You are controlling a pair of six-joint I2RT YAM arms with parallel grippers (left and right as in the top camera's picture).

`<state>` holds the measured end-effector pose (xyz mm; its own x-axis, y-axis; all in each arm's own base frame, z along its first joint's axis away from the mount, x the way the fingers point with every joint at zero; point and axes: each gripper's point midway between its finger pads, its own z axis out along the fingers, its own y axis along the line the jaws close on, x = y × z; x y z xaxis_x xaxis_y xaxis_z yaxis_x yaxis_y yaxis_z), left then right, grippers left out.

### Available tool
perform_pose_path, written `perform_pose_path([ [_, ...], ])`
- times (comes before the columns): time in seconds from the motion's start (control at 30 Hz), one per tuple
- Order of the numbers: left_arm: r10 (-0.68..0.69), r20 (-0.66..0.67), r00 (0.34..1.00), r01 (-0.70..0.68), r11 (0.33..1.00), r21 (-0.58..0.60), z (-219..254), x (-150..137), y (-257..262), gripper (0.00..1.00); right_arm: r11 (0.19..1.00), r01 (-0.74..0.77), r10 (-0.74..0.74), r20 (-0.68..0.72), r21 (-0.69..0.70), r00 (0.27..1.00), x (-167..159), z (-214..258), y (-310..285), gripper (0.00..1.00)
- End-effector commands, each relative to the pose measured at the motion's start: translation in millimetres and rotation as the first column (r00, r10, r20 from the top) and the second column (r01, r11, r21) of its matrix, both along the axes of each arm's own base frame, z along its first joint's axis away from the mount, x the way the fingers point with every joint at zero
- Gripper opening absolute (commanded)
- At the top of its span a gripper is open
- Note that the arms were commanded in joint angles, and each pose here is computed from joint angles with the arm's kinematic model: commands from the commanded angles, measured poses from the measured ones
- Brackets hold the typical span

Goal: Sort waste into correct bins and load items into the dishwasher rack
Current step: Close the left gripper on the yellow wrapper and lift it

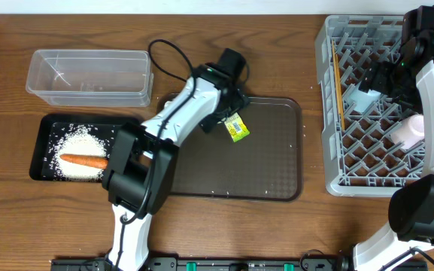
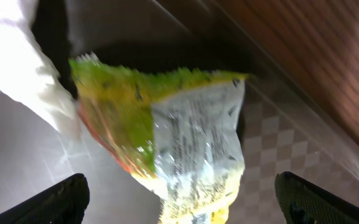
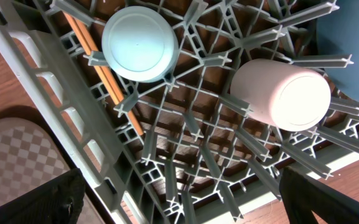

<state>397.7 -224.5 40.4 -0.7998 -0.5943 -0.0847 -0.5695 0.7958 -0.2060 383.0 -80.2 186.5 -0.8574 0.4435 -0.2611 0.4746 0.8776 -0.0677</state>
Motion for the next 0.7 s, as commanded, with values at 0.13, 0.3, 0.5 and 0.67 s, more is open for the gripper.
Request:
perform_pose_path([
  [0.13, 0.067, 0.025, 0.997, -0.068, 0.997, 0.039, -2.4, 3.7, -0.9, 0.98, 1.0, 0.018, -0.018, 0.001, -0.001, 1.0, -1.2, 0.3, -2.1, 0.99],
  [0.3, 0.078, -0.005, 0.997, -0.078, 0.996, 0.042, -17.5, 1.0, -3.4, 0.98, 1.0, 0.018, -0.018, 0.001, -0.001, 1.0, -1.2, 0.3, -2.0, 0.99],
  [0.5, 0.078, 0.0, 0.997, -0.077, 0.996, 0.039, -20.9, 3.5, -4.8, 0.96, 1.0, 0.018, -0.018, 0.001, -0.001, 1.0, -1.2, 0.3, -2.1, 0.99],
  [0.67, 0.078, 0.006, 0.997, -0.078, 0.996, 0.035, -20.6, 5.1, -5.7, 0.85, 1.0, 0.018, -0.018, 0.001, -0.001, 1.0, -1.2, 0.3, -2.0, 0.99],
])
